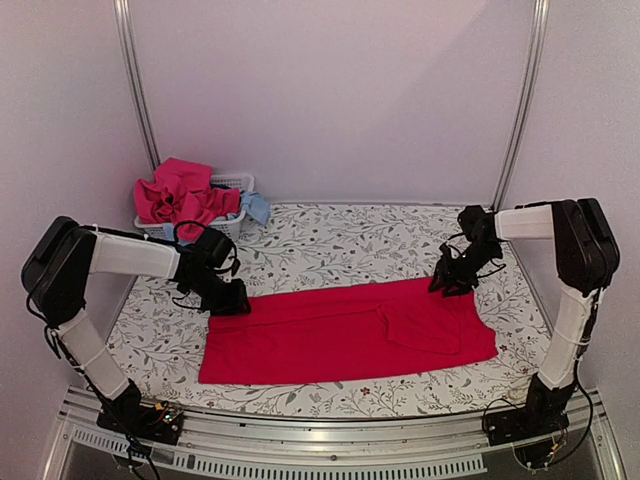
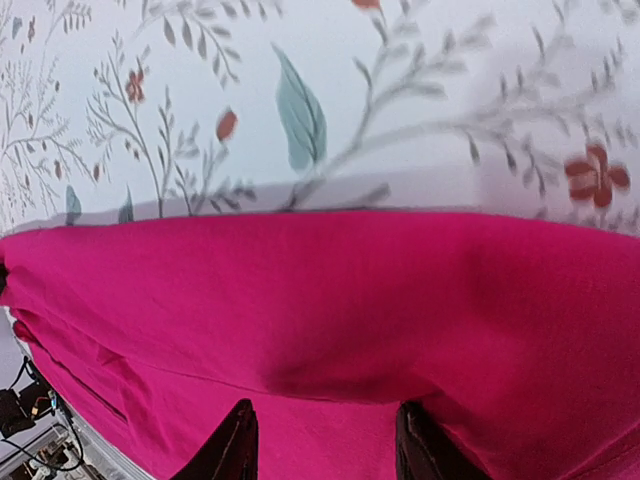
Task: Fold and stack the mixed laundry pile
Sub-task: Rotate the rectangle-folded T-shirt at the center of the board.
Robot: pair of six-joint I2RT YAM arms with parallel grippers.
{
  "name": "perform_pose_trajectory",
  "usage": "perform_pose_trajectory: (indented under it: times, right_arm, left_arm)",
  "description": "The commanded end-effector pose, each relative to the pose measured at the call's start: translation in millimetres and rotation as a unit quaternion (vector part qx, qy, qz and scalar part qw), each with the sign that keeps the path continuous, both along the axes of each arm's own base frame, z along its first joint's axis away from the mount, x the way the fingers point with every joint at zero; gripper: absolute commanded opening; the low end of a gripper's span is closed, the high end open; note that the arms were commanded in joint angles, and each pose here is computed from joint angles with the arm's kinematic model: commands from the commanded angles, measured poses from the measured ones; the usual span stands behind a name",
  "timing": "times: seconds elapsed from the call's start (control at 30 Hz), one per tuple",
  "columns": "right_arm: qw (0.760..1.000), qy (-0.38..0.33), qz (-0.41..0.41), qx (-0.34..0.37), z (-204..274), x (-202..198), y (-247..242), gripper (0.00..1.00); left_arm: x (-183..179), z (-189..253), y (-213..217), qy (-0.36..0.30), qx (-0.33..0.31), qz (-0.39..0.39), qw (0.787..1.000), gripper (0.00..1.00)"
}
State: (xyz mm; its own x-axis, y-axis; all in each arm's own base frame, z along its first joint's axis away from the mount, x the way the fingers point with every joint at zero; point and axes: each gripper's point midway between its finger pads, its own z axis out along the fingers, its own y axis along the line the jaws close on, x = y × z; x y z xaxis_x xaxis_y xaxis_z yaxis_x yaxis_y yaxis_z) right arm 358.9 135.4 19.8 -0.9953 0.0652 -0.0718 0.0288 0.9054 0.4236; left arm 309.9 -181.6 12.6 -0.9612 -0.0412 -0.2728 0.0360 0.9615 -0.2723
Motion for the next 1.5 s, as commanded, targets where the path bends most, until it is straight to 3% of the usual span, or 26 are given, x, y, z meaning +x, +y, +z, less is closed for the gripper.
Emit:
perform_pose_trajectory:
  times: [0.0,0.17,0.33,0.43,0.57,0.8,0.97,1.27,1.47]
  right_arm:
    - [0.998,-0.041,0.019,-0.051,-15.9,63.0,-4.8,0.46]
    - [0.995,-0.073,0.062,-0.010,9.5,124.8,33.6,0.46]
    - [0.991,-0.119,0.063,0.022,66.5,131.1,44.0,0.47]
    - [0.991,-0.126,0.047,0.026,92.0,102.4,37.6,0.47]
    - [0.995,-0.100,0.022,0.017,91.5,47.8,22.4,0.47]
    - [1.000,-0.017,-0.021,0.010,43.7,-39.6,3.6,0.45]
    - [0.999,0.013,-0.044,-0.011,9.8,-54.6,-5.6,0.45]
    - [0.994,0.004,-0.011,-0.108,-28.8,12.7,-27.7,0.42]
    - [0.984,-0.065,0.018,-0.167,-17.5,121.1,-28.6,0.40]
  left_arm:
    - [-54.7,-14.1,13.5,0.083,0.011,0.022,0.996,0.41]
    - [-52.7,19.4,11.0,0.049,-0.007,0.035,0.998,0.46]
    - [-11.0,67.1,-3.5,-0.035,-0.022,0.021,0.999,0.53]
    - [7.1,71.4,-15.1,-0.053,-0.008,-0.011,0.998,0.53]
    - [22.7,62.7,-34.5,-0.055,0.009,-0.059,0.997,0.51]
    - [41.6,45.5,-61.8,-0.057,0.040,-0.114,0.991,0.50]
    - [44.0,44.4,-67.8,-0.059,0.034,-0.114,0.991,0.50]
    - [30.7,54.2,-48.5,-0.064,0.049,-0.089,0.993,0.51]
    - [13.7,60.4,-26.6,-0.061,0.064,-0.054,0.995,0.51]
